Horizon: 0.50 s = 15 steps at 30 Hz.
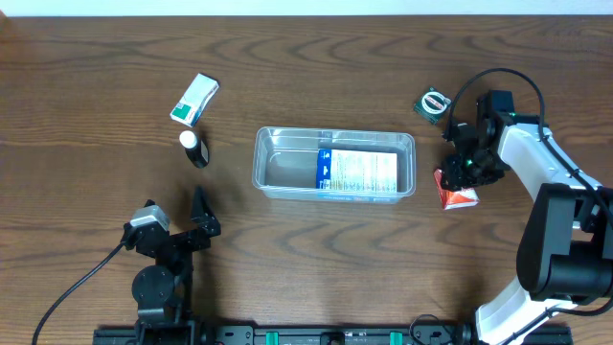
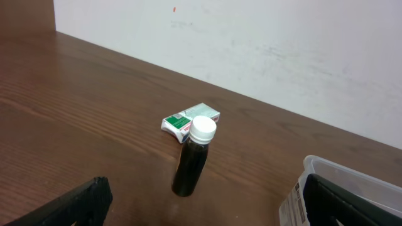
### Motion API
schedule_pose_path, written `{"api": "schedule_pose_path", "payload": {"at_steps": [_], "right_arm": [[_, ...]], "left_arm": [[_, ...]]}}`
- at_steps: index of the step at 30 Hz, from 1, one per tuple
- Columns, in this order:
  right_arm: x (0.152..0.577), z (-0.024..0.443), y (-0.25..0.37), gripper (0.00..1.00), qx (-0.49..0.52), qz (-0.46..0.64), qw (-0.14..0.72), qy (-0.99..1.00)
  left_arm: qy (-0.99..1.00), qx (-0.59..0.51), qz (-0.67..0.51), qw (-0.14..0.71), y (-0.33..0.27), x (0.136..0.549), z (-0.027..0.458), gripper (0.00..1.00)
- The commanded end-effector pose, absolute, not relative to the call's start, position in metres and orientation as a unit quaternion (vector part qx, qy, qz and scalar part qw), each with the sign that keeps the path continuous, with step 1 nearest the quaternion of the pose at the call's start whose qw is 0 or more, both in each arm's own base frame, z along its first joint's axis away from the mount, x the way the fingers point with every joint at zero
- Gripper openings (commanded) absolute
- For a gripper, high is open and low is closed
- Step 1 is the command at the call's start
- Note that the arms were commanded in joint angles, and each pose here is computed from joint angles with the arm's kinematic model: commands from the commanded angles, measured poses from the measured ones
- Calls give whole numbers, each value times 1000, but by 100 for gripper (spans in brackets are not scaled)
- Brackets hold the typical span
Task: Pack container
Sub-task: 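Grasp the red Actifast box with the right gripper and lift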
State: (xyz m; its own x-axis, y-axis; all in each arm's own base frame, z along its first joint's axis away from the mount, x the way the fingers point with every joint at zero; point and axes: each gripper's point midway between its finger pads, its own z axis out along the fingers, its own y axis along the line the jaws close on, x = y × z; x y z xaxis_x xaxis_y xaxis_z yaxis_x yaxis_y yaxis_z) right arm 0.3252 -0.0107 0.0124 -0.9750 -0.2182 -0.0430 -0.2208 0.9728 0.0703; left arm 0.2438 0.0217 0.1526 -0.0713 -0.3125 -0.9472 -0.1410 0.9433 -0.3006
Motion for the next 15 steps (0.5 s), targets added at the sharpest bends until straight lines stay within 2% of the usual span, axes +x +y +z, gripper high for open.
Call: {"api": "schedule_pose_path", "payload": {"at_steps": [1, 8, 15], "right_arm": [[327, 10, -13, 43, -98, 41, 19, 994], [342, 16, -10, 46, -77, 50, 45, 995], [364, 56, 8, 47, -79, 103, 72, 989]], "left_arm": [[749, -155, -52, 643, 24, 243, 133, 98], [749, -155, -52, 643, 24, 243, 133, 98], [749, -155, -52, 643, 24, 243, 133, 98]]}}
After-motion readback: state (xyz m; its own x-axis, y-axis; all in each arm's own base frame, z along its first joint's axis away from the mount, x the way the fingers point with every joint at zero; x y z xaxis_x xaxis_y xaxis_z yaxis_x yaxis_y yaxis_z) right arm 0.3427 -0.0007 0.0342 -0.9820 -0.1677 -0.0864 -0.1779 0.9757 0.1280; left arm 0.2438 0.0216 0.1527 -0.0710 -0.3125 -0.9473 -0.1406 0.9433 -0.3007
